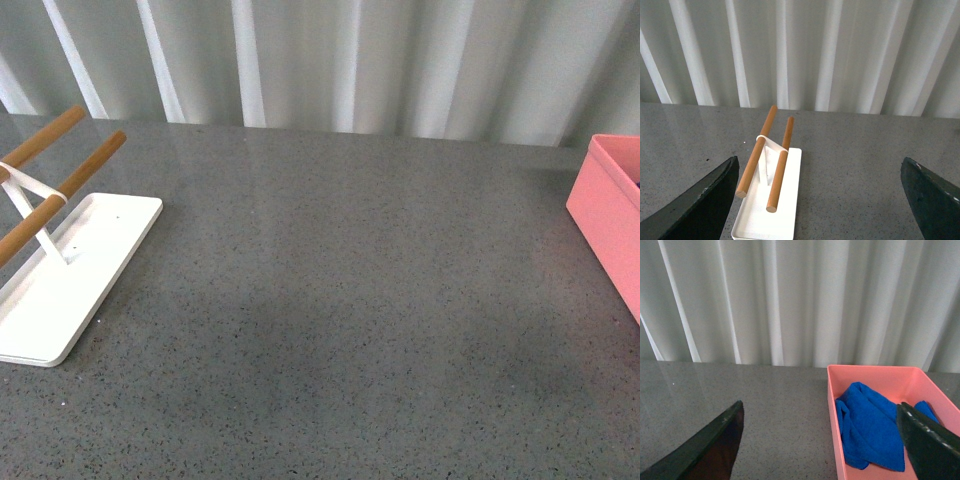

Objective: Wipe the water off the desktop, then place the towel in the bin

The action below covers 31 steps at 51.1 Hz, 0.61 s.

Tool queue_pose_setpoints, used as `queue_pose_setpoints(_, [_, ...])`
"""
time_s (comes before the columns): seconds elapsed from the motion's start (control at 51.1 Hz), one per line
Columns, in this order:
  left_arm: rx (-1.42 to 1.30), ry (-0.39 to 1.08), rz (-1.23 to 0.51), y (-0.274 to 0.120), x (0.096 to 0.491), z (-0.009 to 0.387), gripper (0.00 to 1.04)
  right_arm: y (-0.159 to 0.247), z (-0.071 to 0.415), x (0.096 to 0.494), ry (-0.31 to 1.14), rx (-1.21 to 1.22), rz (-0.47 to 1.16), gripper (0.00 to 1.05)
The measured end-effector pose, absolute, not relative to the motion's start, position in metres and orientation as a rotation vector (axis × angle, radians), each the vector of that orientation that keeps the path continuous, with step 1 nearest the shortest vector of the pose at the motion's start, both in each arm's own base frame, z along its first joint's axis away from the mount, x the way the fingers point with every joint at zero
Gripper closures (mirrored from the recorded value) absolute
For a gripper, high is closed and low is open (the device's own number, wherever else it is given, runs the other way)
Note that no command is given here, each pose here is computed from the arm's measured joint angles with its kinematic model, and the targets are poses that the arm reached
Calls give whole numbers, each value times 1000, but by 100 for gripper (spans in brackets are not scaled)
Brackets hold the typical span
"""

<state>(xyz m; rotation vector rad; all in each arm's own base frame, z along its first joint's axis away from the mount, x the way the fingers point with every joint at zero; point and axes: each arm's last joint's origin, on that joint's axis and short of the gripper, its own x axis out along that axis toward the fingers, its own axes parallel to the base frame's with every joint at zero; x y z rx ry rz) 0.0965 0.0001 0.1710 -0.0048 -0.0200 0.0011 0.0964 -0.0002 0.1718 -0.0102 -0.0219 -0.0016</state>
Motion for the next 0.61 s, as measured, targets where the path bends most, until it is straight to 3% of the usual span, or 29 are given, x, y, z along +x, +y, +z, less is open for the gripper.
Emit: queue_pose_setpoints(0.607, [-5,-20,1,0,96,171,7,0,172,96,-22,-9,-2,7])
